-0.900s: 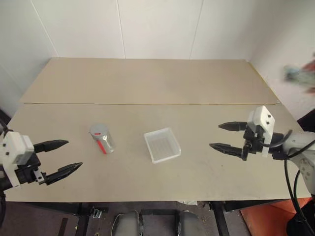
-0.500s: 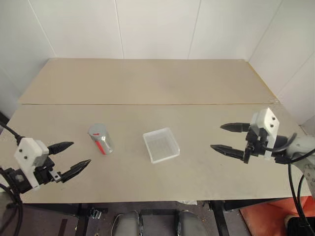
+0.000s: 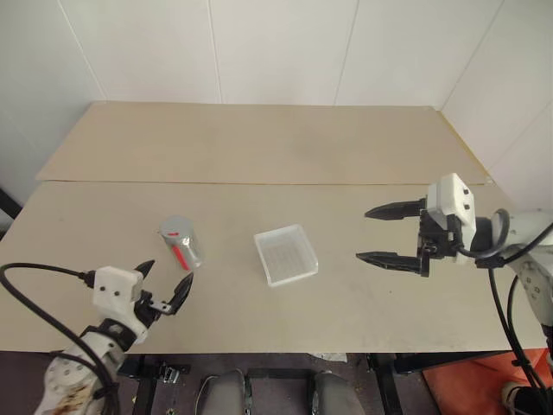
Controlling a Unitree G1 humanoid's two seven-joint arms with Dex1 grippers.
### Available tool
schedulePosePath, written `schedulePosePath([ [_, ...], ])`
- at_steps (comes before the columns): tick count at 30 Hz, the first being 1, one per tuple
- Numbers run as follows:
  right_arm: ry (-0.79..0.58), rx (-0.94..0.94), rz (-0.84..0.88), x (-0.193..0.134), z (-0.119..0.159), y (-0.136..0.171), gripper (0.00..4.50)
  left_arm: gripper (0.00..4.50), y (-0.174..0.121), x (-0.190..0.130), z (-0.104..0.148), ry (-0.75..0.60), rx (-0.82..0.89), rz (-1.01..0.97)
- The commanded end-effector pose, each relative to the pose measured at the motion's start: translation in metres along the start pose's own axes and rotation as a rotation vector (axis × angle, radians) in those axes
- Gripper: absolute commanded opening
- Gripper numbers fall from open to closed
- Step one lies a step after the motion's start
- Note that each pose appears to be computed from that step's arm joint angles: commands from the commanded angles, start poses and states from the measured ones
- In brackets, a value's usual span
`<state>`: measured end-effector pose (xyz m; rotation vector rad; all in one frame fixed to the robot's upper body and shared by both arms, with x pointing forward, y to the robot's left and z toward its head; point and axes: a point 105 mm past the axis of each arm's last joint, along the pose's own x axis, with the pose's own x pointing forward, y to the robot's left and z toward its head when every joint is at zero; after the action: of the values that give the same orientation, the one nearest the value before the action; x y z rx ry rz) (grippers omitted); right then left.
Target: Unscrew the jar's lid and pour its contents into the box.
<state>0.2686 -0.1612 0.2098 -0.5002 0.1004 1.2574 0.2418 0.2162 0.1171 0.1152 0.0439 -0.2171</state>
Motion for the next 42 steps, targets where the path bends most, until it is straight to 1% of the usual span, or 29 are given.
schedulePosePath([
  [1,-0.012,-0.045,0.11,-0.003,0.007,0.011,4.5,4.46,0.005,0.009,0.006,-0.05,0.035,0.047],
  [3,-0.018,-0.052,0.143,-0.001,0.009,0.014,4.5,4.46,0.009,0.016,0.005,-0.062,0.04,0.073],
  [9,-0.032,-0.065,0.137,0.002,0.013,0.011,4.5,4.46,0.02,0.029,0.006,-0.091,0.05,0.098],
  [14,-0.03,-0.067,0.119,0.0,0.013,0.011,4.5,4.46,0.022,0.047,0.012,-0.147,0.055,0.079],
  [18,-0.031,-0.068,0.113,-0.002,0.013,0.012,4.5,4.46,0.019,0.057,0.014,-0.158,0.081,0.059],
  [31,-0.041,-0.073,0.088,-0.003,0.015,0.012,4.5,4.46,0.008,0.061,0.015,-0.16,0.072,0.053],
  [38,-0.05,-0.078,0.084,-0.002,0.016,0.012,4.5,4.46,-0.004,0.063,0.014,-0.156,0.052,0.04],
  [42,-0.056,-0.083,0.088,-0.001,0.018,0.012,4.5,4.46,-0.004,0.061,0.013,-0.149,0.047,0.089],
])
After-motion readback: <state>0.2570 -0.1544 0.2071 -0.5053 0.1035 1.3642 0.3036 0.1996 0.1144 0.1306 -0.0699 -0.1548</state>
